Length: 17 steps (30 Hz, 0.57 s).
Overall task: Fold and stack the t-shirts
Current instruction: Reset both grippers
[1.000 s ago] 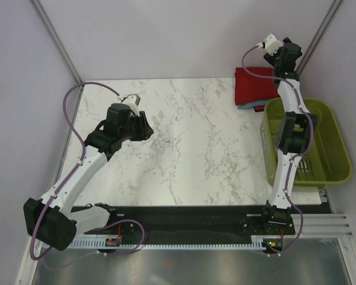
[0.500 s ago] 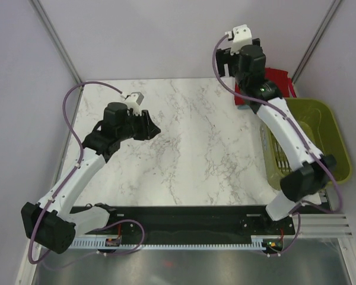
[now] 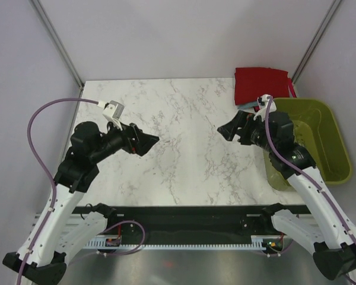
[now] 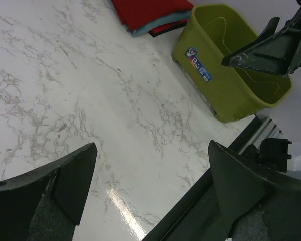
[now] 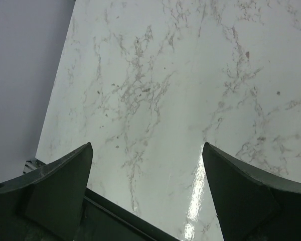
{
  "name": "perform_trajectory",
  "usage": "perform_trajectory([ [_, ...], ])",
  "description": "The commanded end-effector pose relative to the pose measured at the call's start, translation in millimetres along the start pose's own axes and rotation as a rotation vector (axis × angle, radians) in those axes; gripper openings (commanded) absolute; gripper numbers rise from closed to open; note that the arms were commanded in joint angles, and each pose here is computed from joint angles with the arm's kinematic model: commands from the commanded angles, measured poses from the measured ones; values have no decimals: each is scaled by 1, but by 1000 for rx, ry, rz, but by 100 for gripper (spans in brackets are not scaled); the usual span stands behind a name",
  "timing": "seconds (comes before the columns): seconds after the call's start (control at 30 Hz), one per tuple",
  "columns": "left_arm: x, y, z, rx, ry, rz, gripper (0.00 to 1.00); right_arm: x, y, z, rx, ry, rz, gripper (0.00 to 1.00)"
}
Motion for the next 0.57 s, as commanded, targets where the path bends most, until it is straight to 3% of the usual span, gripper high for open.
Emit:
perform_trajectory([
  [0.0,-8,20,2,-41,21,55,100,-30,-2,9,13,-21,-32,98],
  [0.53,-23,25,-2,-45,29,32,100,-47,-4,1,-5,100,-76,98],
])
Point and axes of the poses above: each gripper's point midway between its finger pads, its own x axis out along the fingers, its own z axis along the line the jaws close on, y = z × x, the point moved 9 cm from there along -x, back along the fingers, and after that the axes turned 9 degrees about -x, right-handed, at the moved point
